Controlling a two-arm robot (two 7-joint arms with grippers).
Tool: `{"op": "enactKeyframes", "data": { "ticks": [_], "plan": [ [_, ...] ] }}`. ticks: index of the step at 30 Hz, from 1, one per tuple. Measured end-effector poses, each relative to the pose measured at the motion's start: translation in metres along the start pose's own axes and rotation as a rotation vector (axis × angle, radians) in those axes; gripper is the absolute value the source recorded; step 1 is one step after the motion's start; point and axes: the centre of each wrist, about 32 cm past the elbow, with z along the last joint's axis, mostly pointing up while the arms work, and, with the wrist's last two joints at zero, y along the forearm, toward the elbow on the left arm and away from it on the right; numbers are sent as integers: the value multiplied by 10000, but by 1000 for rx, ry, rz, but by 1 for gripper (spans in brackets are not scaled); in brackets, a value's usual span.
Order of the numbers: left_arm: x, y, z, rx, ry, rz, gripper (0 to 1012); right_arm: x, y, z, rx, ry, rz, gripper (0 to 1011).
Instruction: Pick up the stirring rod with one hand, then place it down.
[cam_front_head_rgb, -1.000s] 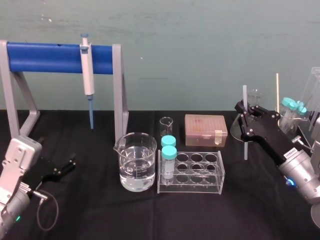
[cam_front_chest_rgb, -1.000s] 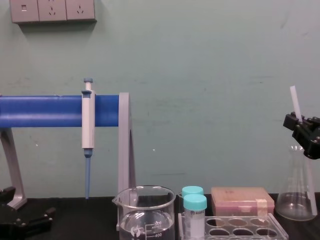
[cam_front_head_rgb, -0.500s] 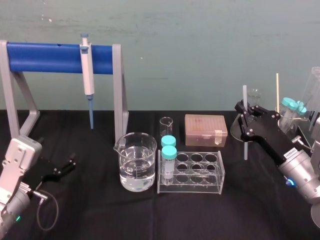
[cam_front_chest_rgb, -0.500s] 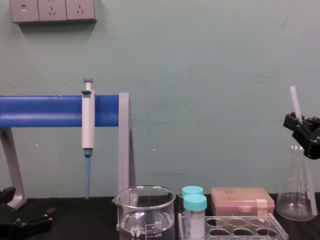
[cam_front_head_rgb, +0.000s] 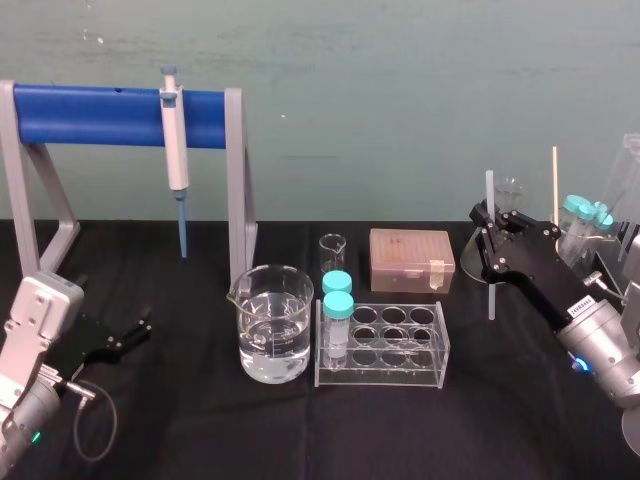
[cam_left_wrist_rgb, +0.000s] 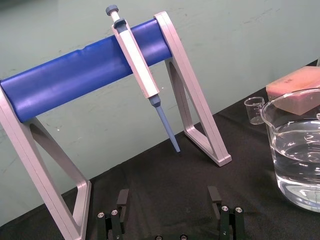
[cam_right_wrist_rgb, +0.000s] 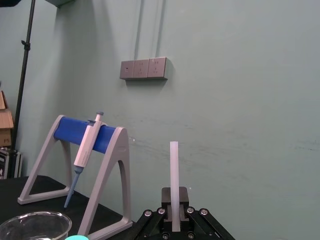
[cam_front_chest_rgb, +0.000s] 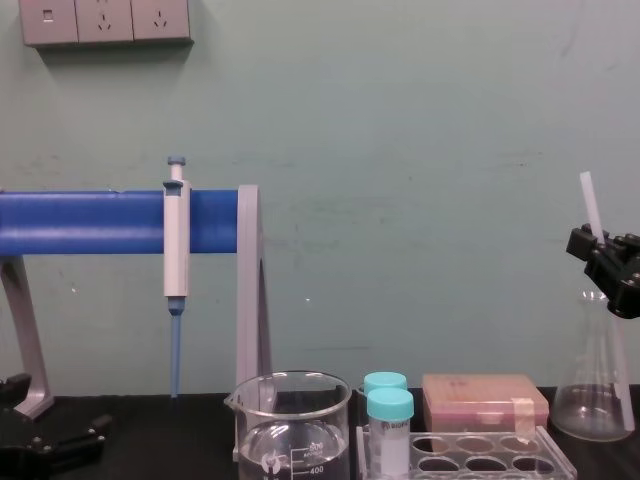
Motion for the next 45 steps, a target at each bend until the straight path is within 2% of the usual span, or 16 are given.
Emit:
{"op": "enactKeyframes", "data": {
  "ticks": [45],
  "plan": [
    [0,0,0,0,0,0,1000,0,0,0,0,0,0,75]
  ]
}}
